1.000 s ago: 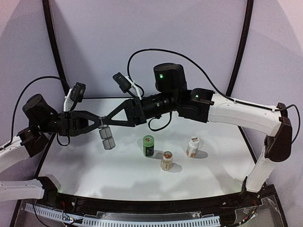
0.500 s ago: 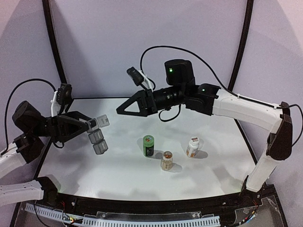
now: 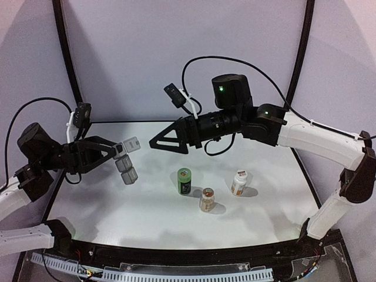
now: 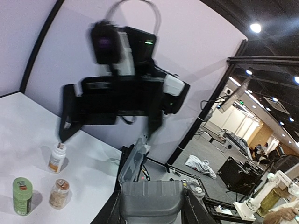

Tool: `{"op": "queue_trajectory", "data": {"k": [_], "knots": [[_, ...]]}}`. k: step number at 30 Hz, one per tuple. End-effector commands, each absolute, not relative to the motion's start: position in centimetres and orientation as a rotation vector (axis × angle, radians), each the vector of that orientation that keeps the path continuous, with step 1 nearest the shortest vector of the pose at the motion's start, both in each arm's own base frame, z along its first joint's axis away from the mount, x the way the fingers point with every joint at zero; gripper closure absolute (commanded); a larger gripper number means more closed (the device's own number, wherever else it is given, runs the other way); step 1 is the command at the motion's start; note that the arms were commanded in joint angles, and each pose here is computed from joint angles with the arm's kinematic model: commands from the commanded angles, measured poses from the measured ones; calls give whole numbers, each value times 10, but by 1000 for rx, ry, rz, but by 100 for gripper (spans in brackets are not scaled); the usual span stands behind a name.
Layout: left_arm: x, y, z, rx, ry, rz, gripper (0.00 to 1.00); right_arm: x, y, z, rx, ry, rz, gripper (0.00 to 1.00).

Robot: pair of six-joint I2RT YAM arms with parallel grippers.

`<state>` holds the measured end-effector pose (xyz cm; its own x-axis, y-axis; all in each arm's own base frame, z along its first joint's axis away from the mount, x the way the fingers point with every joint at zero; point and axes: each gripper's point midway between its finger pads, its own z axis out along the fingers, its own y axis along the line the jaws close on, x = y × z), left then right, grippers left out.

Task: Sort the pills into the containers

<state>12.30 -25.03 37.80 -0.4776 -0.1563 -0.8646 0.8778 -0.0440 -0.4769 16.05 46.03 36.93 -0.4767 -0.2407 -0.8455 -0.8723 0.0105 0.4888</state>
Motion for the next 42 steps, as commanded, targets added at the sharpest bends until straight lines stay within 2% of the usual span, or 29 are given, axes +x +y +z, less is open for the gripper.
{"op": "queue_trajectory", "data": {"k": [1,7,10,15,19,34,37,39,40,42], "knots": [[136,-252,377,773,1460,-1583,99,127,473,393,-1256,1542,1385,5],[123,-253,378,849,1401,-1632,99,129,485,398,-1242,1524,1373,17],[116,-251,379,877,1367,-1650,99,128,489,398,-1247,1521,1390,27],[112,-249,380,887,1349,-1650,99,123,499,395,-1282,1530,1422,33],[107,-249,378,914,1343,-1665,99,123,502,395,-1277,1529,1440,51],[88,-243,381,997,1229,-1701,99,100,503,397,-1362,1505,1605,86],[86,-242,381,1005,1212,-1698,99,97,503,395,-1373,1511,1608,100],[88,-243,377,996,1233,-1686,99,96,502,394,-1377,1508,1602,100],[90,-243,378,987,1244,-1675,93,98,502,392,-1366,1532,1583,100],[114,-246,363,855,1411,-1611,51,111,499,388,-1317,1597,1483,100]]}}
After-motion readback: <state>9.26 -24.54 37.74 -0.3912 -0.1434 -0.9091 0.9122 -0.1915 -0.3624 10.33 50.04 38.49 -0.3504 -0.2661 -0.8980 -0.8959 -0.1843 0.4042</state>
